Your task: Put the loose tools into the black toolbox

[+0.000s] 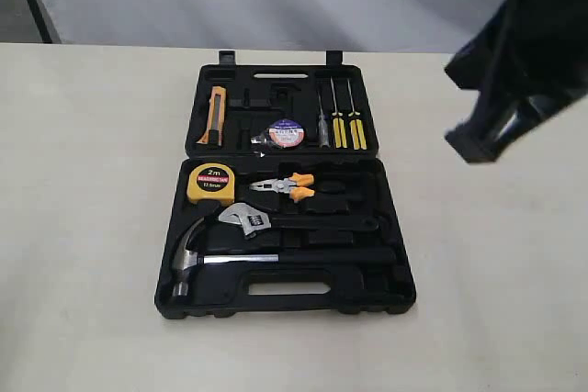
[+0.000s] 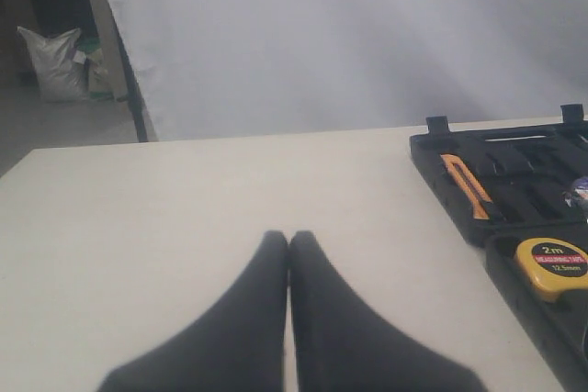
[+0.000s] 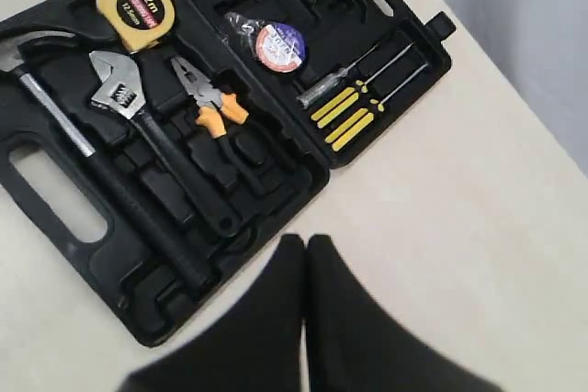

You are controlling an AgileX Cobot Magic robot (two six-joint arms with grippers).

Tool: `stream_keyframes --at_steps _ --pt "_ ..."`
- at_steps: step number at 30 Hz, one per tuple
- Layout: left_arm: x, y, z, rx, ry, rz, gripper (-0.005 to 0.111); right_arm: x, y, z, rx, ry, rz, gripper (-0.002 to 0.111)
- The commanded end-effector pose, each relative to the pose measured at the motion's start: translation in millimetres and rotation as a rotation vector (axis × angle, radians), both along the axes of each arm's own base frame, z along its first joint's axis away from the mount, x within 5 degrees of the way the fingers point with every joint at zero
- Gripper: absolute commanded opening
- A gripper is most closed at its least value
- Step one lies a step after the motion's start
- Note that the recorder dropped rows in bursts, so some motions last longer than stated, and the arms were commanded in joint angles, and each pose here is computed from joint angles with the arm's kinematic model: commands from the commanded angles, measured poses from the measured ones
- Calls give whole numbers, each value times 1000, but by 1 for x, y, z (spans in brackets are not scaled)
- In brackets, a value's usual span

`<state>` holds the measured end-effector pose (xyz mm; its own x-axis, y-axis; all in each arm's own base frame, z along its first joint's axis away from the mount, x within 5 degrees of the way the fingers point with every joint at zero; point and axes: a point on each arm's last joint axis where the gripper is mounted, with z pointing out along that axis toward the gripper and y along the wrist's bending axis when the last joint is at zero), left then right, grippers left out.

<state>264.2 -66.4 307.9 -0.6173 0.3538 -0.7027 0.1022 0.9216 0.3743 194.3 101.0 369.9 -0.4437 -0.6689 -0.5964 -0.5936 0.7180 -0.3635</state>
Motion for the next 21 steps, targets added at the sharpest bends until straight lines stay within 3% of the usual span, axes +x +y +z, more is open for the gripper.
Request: stream_keyframes --at_steps 1,5,7,13,21 --pt "-2 0 -1 -27 -5 1 1 -35 -18 -38 97 -62 1 -1" --pt "-2 0 -1 -27 -5 1 1 -65 -29 -83 197 2 -9 -1" --pt "-2 0 -1 -27 -5 1 1 -77 -27 -109 348 46 -30 -1" --pt "-2 0 -1 -27 -5 1 1 -96 -39 -165 587 -119 -69 -1" --pt "-2 0 -1 -27 -5 1 1 -125 -57 -175 724 -257 -49 -1"
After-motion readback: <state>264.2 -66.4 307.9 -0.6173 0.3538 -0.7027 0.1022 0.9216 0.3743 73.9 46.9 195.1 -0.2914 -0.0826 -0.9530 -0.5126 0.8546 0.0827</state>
